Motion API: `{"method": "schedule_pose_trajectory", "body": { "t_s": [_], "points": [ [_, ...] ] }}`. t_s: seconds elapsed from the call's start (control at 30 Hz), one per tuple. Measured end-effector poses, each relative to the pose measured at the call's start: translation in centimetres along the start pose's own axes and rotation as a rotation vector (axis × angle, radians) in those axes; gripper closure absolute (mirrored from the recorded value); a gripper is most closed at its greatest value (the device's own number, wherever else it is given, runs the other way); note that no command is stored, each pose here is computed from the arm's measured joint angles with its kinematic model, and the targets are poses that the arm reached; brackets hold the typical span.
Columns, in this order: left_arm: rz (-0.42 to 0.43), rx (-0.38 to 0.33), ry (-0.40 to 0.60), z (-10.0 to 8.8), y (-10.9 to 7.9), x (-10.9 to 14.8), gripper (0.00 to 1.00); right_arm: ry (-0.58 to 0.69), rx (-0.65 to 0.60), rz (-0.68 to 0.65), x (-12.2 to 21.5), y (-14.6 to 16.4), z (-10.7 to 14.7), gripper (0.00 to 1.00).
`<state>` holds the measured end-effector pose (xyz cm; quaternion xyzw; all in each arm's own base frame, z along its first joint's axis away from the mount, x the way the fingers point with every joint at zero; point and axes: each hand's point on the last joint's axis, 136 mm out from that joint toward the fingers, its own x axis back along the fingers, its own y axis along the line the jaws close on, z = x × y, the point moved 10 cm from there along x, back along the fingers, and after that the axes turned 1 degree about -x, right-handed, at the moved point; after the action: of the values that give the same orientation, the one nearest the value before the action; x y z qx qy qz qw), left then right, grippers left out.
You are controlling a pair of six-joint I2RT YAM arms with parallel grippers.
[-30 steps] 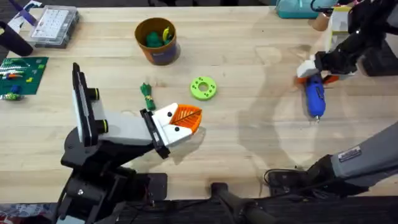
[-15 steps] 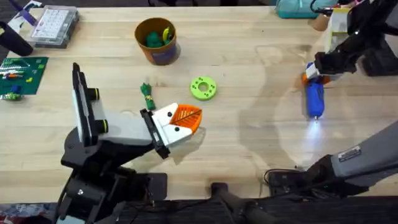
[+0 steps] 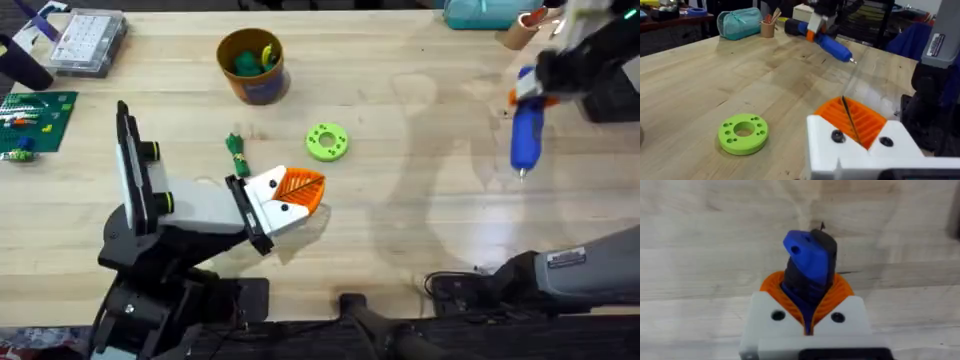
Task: Pick up the gripper from the table and insert it into the empty holder that is missing its gripper. Then pick up a screw, insert it into the mounting hole, and use the screwdriver to tighten it. Finally, clean up the table by picking up the vegetable and placing it into the bucket.
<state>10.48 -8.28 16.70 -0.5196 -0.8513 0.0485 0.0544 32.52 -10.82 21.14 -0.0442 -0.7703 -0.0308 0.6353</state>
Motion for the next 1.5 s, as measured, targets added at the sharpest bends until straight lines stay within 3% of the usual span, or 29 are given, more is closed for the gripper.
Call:
{"method": "schedule_pose_trajectory", "body": {
  "t_s": [0.3,0.57,0.97,1.5],
  "points": [
    [0.000,0.000,0.000,0.0,0.0,0.0,0.983,-0.303,0.025,-0.027,9.3,0.7,-1.5,0.975],
    [0.000,0.001,0.001,0.0,0.0,0.0,0.983,-0.529,0.125,-0.170,15.9,3.2,-2.0,0.975],
    [0.000,0.001,0.001,0.0,0.0,0.0,0.983,-0.687,0.488,-0.460,20.1,14.9,-2.4,0.975],
    [0.003,0.002,0.002,0.0,0.0,0.0,0.983,-0.927,0.769,-0.830,24.8,23.6,-1.5,0.975]
  ]
}}
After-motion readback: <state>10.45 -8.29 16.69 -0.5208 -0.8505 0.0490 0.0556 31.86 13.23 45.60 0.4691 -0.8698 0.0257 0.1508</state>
